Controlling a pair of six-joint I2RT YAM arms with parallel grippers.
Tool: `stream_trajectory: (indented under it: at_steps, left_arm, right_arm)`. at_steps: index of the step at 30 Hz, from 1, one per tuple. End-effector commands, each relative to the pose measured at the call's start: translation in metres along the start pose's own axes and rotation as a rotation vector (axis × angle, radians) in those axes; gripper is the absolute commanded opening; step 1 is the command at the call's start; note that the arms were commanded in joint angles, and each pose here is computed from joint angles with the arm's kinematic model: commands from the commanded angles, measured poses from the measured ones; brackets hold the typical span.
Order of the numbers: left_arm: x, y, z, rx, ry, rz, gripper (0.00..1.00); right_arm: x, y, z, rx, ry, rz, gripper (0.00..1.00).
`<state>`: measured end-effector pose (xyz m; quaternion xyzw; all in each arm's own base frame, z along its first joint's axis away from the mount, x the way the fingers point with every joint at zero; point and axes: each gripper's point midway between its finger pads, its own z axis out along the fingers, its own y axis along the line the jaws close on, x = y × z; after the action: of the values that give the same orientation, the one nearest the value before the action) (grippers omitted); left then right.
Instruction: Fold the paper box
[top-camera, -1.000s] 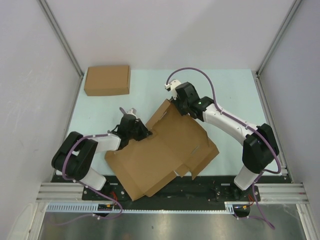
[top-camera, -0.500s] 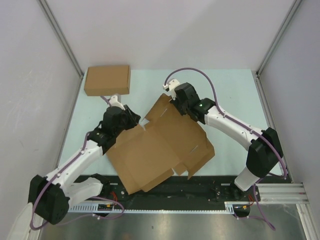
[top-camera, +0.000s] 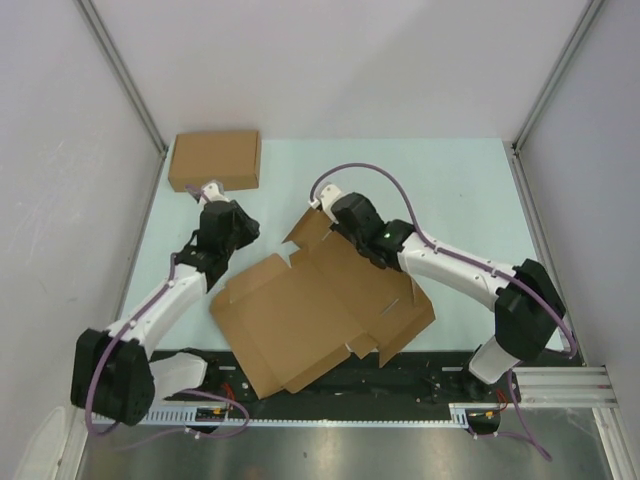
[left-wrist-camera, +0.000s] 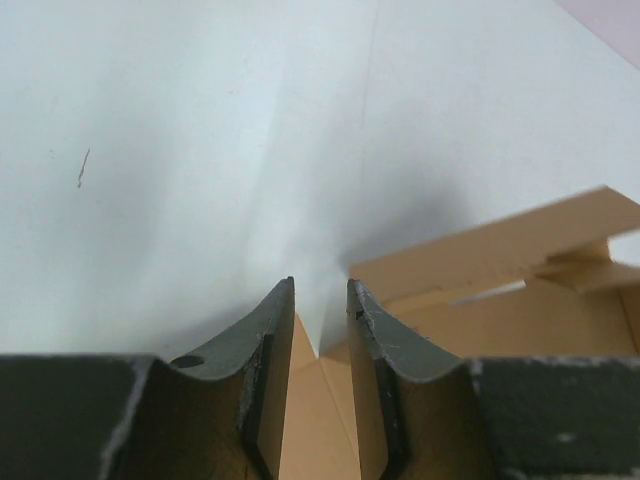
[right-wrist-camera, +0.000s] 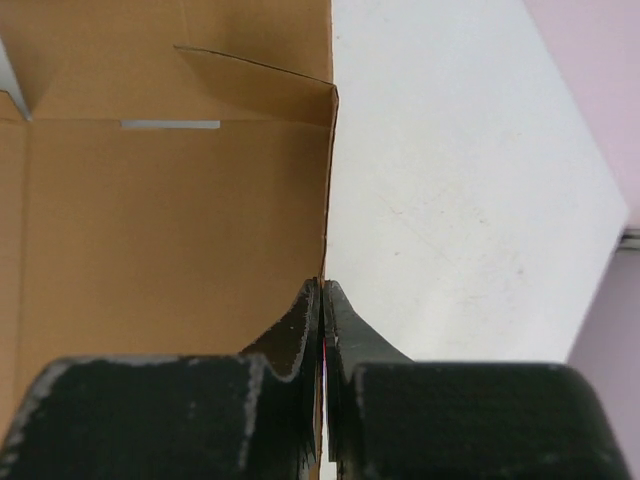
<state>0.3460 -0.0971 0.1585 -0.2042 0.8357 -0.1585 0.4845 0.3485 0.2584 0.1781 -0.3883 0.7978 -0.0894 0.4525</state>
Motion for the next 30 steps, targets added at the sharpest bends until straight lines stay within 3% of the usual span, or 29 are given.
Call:
stream_trajectory:
  at_steps: [1,7,15,18,24,27,30]
  left_arm:
    - [-0.046,-0.032,0.023,0.116,-0.096,-0.043,0.33]
    - [-0.047,-0.06,0.05,0.318,-0.069,-0.065,0.37]
    - [-0.054,-0.062,0.062,0.392,-0.123,-0.164,0.4]
    - [-0.057,-0.071,0.069,0.434,-0.128,-0.168,0.4]
    - [-0.044,-0.075,0.088,0.48,-0.097,-0.163,0.41]
    - [-0.037,-0.074,0.094,0.483,-0.064,-0.17,0.47]
    - [-0.032,-0.07,0.105,0.415,0.037,-0.223,0.64]
  right_arm:
    - [-0.011,-0.009,-0.014,0.132,-0.054,-0.086,0.0]
    - [-0.014,-0.003,-0.019,0.253,-0.052,-0.234,0.0]
    - [-0.037,-0.038,-0.026,0.556,-0.084,-0.449,0.0]
    - [-0.054,-0.047,-0.028,0.618,-0.136,-0.46,0.0]
    - [-0.049,-0.045,-0.018,0.667,-0.18,-0.471,0.0]
    - [-0.036,-0.044,-0.01,0.67,-0.166,-0.448,0.0]
    - [-0.029,-0.039,-0.004,0.619,-0.166,-0.412,0.0]
